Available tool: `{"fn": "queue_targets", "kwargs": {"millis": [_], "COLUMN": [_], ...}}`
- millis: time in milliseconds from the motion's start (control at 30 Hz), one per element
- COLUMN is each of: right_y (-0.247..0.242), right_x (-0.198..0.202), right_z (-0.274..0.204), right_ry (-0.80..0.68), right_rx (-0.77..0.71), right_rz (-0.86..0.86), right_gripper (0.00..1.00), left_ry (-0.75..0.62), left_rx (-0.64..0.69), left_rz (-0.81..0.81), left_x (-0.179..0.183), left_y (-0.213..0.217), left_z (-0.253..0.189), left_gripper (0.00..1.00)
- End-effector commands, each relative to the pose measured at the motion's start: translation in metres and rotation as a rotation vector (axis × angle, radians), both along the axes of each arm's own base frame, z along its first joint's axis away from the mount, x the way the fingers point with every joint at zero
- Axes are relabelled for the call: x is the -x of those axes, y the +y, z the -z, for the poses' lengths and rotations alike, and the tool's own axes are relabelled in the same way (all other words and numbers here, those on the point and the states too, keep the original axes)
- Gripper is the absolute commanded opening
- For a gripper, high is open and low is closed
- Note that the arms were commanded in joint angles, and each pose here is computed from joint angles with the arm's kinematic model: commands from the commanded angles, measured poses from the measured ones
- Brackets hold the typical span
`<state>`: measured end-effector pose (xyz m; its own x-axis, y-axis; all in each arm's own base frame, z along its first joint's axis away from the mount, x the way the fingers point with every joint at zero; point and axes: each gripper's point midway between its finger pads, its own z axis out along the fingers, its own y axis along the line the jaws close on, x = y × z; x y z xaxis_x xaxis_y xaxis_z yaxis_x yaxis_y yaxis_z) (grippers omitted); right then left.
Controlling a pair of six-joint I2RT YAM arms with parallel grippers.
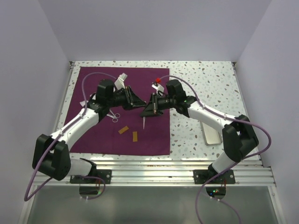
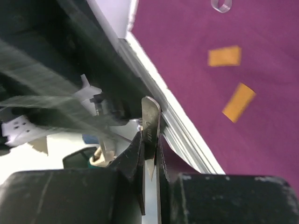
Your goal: Prepare the surgical pack
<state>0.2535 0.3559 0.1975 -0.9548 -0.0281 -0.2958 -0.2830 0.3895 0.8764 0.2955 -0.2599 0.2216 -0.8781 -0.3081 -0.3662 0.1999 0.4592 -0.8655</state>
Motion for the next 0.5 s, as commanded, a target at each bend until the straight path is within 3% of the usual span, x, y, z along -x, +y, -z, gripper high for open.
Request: {"fn": "queue_targets", "kwargs": {"millis": [0,100,167,200,267,400,467], "right_y": [-0.019,-0.07,-0.124,-0.156,-0.218,-0.306,-0.326], "right_x": [0.0,-0.01,-0.036,-0.023,-0.036,-0.03,-0.029], "right_z": [0.028,0.055,0.066,0.075,0.08,0.077,0.079], "right_ry": [0.06,0.074,-0.048,-0.002,-0.053,-0.024,-0.017], "right_rx": [0.147,0.415,0.673,0.821,1.067,1.376,1.445], "right_rz": [0.048,0.13,0.202,0.193,0.246,0.288,0.302], "right_gripper": [0.0,0.0,0.0,0.0,0.0,0.0,0.0], "left_ry": [-0.053,-0.02,0.028,0.044,0.124,0.212,0.232], "left_rx": [0.04,-0.035,-0.132,-0.174,-0.285,-0.423,-0.445], "left_rz": [0.004,-0.061,-0.129,-0.158,-0.206,-0.319,-0.347], "left_x": [-0.012,-0.033,-0.053,-0.061,-0.072,-0.106,-0.117], "left_y": [-0.007,0.006,0.023,0.03,0.05,0.079,0.084], "left_z": [-0.017,-0.003,0.014,0.021,0.049,0.082,0.088], "left_gripper": [0.51,0.78,0.8,0.8,0.8,0.78,0.77]}}
